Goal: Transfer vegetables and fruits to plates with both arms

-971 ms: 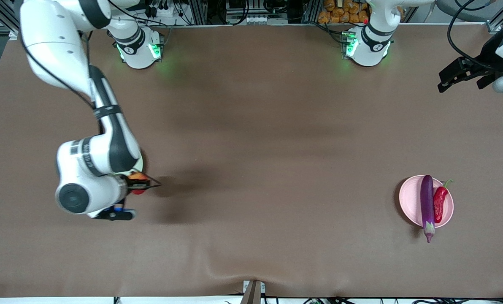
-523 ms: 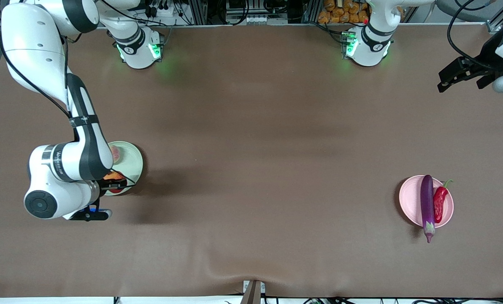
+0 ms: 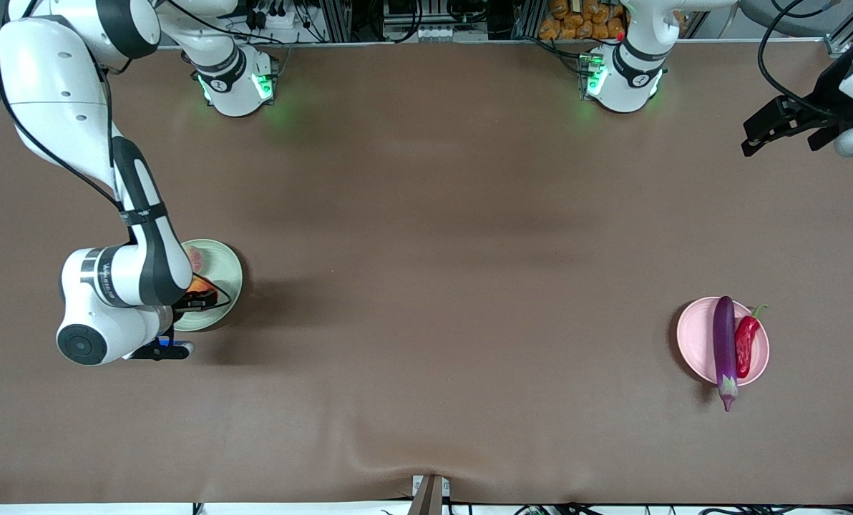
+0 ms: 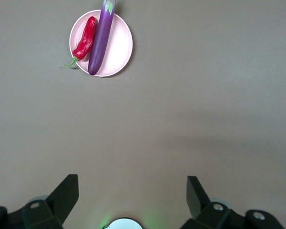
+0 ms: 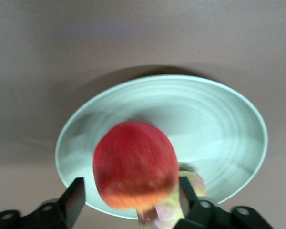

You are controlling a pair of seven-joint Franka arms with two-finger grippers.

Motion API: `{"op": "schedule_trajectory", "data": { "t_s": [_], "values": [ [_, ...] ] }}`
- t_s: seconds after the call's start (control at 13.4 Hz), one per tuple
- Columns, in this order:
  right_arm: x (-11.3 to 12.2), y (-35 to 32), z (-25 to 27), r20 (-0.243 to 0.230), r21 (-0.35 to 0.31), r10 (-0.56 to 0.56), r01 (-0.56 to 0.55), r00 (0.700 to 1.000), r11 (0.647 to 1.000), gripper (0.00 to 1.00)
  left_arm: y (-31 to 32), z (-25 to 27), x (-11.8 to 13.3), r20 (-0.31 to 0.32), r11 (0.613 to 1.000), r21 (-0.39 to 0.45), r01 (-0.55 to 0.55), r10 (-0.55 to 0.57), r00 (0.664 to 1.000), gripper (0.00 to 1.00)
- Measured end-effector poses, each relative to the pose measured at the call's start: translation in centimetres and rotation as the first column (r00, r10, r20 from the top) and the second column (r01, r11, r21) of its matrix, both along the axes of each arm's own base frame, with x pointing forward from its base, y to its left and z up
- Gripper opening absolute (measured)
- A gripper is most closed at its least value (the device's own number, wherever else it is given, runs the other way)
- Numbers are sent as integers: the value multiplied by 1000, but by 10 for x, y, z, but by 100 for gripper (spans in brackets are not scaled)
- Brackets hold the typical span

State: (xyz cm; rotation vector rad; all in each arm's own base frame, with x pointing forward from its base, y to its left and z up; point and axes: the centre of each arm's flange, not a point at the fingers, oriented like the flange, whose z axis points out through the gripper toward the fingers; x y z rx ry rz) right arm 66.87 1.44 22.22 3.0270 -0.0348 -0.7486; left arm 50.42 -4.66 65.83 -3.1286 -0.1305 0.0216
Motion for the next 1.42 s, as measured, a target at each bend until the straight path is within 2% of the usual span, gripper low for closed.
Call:
{"op": "schedule_trajectory", "data": {
  "t_s": [0.07, 0.37, 0.75, 0.9, 1.05, 1.2, 1.42],
  "values": [
    [1, 4, 3, 5, 20, -10, 10, 1000, 1000, 100, 0, 0, 0, 1, 1000, 0, 0, 0, 1000, 100],
    [13, 28, 41, 52, 71, 2, -6, 999, 997, 100, 0, 4, -2, 7, 1000, 0, 0, 0, 1000, 100],
    [28, 63, 145, 209, 107, 45, -69, 977, 992, 100, 1, 4, -3, 8, 1000, 8, 14, -14, 1000, 100],
    [29, 61, 191, 231, 108, 52, -79, 972, 991, 100, 0, 4, -3, 8, 1000, 8, 17, -17, 1000, 100],
    [26, 52, 235, 251, 106, 48, -77, 967, 991, 100, -6, 4, -3, 8, 1000, 10, 30, -30, 1000, 100],
    [18, 45, 287, 308, 101, 42, -77, 951, 992, 100, -12, 4, -4, 9, 999, 13, 40, -41, 999, 100],
    [-13, 46, 355, 339, 89, 50, -85, 939, 992, 100, -13, 5, -5, 8, 999, 14, 43, -43, 999, 100]
  ]
}}
